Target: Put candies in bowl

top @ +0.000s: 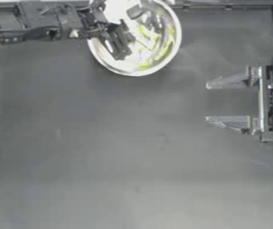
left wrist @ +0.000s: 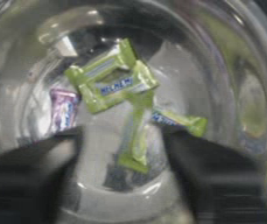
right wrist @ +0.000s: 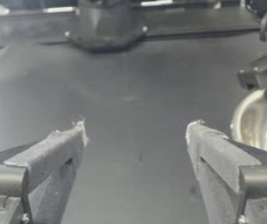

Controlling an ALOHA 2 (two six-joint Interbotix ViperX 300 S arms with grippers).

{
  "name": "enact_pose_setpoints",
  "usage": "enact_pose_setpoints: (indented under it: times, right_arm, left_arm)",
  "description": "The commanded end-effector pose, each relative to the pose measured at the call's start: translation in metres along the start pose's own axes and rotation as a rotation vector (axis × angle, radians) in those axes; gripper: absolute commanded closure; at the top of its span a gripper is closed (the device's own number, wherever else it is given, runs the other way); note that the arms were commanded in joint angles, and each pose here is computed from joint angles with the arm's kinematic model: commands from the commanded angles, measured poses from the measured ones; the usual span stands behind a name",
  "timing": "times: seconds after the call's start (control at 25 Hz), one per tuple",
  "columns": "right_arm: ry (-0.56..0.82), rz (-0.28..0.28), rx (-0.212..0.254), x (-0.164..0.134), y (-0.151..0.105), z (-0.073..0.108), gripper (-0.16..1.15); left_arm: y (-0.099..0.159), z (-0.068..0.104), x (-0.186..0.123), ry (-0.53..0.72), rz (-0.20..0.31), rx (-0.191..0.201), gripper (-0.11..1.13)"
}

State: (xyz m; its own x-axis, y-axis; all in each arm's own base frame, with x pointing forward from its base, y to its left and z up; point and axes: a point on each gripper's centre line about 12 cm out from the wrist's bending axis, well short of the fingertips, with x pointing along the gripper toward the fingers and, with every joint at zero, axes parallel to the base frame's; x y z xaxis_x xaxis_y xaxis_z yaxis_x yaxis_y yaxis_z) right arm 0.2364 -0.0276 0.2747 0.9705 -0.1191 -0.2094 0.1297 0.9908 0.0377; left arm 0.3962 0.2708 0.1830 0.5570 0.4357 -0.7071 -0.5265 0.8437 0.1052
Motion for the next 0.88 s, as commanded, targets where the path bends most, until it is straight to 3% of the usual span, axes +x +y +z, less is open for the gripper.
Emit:
enact_pose_setpoints:
  times: [0.04,0.28,0.52,0.88]
  right_arm:
    - [-0.017,-0.001,0.002,0.000,0.000,0.005,0.00]
    - [-0.017,-0.001,0.002,0.000,0.000,0.005,0.00]
    - [-0.021,-0.002,0.002,0.000,0.000,0.004,0.00]
    - [-0.024,-0.002,0.002,0.000,0.000,0.004,0.00]
  left_arm:
    - [0.007,0.021,-0.015,-0.072,0.011,-0.009,-0.04]
    - [0.003,0.029,-0.031,-0.103,0.005,-0.001,0.02]
    - [-0.017,0.042,-0.078,-0.186,-0.027,0.029,0.02]
    - [-0.062,0.033,-0.149,-0.284,-0.123,0.091,0.03]
